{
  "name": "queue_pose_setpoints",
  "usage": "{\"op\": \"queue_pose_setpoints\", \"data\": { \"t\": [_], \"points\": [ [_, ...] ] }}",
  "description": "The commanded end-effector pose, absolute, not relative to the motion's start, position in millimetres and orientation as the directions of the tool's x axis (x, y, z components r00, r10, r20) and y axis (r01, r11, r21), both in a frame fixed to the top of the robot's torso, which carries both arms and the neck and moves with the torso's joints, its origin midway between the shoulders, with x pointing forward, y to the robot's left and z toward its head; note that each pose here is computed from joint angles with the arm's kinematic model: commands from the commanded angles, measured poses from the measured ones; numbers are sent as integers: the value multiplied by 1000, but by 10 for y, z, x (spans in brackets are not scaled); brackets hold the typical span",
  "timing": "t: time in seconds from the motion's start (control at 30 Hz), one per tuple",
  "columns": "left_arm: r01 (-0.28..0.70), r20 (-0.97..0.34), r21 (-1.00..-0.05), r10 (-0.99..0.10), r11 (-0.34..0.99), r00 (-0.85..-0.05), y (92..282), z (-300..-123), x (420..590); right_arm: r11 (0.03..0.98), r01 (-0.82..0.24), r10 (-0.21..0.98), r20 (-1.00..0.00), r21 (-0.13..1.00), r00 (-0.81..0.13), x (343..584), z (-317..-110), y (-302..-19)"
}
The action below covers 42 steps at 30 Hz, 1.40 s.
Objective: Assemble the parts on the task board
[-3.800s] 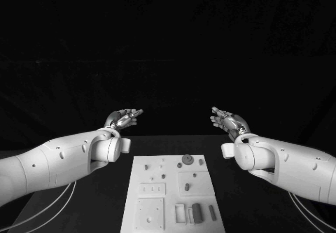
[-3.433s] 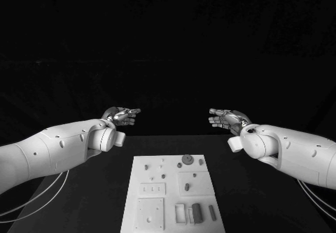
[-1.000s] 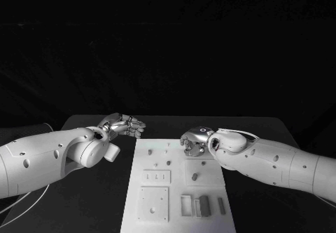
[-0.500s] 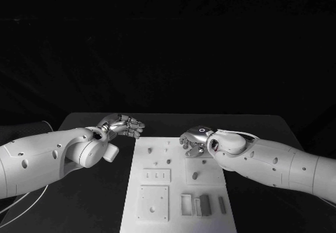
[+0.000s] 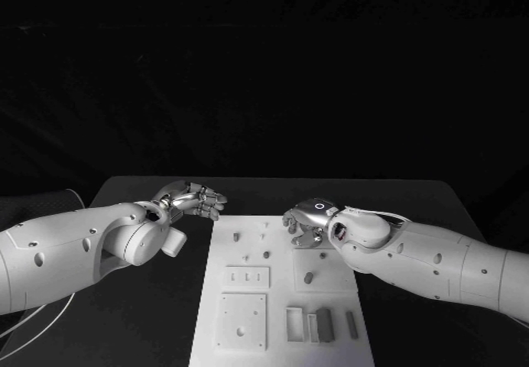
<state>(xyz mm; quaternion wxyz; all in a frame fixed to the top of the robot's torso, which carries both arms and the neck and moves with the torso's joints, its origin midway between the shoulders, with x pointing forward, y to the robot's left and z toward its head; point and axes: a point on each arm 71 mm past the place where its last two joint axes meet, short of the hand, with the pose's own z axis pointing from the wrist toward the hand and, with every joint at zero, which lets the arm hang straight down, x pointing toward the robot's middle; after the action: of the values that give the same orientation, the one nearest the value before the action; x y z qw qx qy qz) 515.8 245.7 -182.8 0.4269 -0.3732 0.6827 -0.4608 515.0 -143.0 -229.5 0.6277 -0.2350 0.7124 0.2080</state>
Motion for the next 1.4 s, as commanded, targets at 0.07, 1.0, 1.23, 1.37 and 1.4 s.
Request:
{"op": "queue_pose_setpoints", "data": {
  "t": [0.07,1.0,1.23,1.37,1.4],
  "points": [
    [-115,-235,-949,-903,293,-359,2469,-1812,5170,802,-598,-66,-995,-7,-77,5122,-2288,-1431],
    [-120,-240,-947,-904,299,-353,2504,-1804,5207,823,-568,-62,-997,-26,-45,5189,-2249,-1436],
    [-121,-240,-946,-903,299,-356,2495,-1805,5209,829,-558,-93,-993,-38,-70,5243,-2290,-1446],
    [-123,-239,-946,-903,299,-358,2492,-1806,5210,829,-558,-107,-991,-43,-82,5268,-2313,-1434],
    [-123,-239,-946,-903,299,-357,2495,-1805,5209,829,-558,-110,-990,-44,-85,5269,-2316,-1437]
  ]
}}
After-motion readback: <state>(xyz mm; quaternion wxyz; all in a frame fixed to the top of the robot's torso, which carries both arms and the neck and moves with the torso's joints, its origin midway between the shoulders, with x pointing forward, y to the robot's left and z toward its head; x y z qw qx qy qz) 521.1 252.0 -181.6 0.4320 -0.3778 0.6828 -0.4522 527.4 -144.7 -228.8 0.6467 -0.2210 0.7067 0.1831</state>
